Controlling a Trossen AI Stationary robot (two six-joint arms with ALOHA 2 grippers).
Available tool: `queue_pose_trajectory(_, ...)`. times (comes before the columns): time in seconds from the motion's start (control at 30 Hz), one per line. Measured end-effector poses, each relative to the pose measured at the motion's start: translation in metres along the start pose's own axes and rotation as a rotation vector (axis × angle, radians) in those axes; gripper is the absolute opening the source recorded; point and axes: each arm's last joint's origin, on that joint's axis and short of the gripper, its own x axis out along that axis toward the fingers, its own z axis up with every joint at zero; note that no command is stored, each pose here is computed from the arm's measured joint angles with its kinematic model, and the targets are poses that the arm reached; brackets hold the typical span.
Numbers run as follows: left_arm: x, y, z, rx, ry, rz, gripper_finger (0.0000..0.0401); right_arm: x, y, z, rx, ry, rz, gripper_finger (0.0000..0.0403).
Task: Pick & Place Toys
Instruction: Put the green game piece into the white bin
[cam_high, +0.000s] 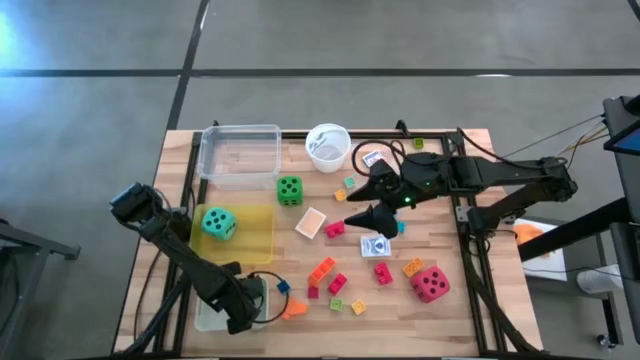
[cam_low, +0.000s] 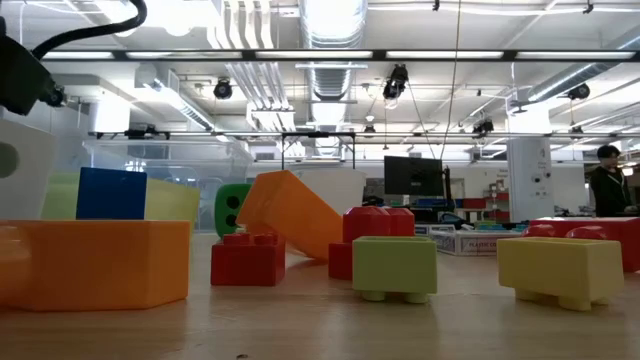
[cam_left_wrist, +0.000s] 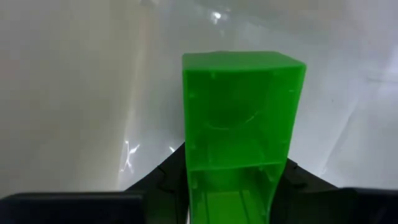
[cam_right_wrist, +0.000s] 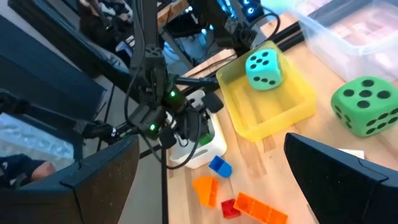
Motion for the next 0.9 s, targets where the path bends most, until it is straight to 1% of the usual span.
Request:
queue_pose_trajectory(0.53,0.0022,0.0005,0.0005,0.006,-0.014,-0.008,0.0120,-0.0042,0.0002,0.0011,-0.009,-0.020,-0.014,0.0394)
queue_pose_trajectory(0.63,0.0018,0.0001,0.0007,-0.009,-0.014,-0.009,0.0120,-0.0042,0.0003,0.0011,-0.009,-0.020,-0.014,0.0394)
queue_pose_trajectory(0.67,0.0017,0.0001,0.0007,-0.008,-0.014,-0.009,0.0126,-0.0042,0.0003,0.0011,-0.010,-0.020,-0.014,0.0394)
queue_pose_trajectory(0.73,0.0015,-0.0002,0.0008,-0.005,-0.015,-0.011,0.0168,-0.0042,0.0002,0.0011,-0.010,-0.020,-0.014,0.0394)
queue_pose_trajectory(0.9,0.0003,-0.0011,0.0000,0.020,0.016,-0.029,0.0309,-0.0042,0.0002,0.0011,-0.009,-0.020,-0.014,0.0394)
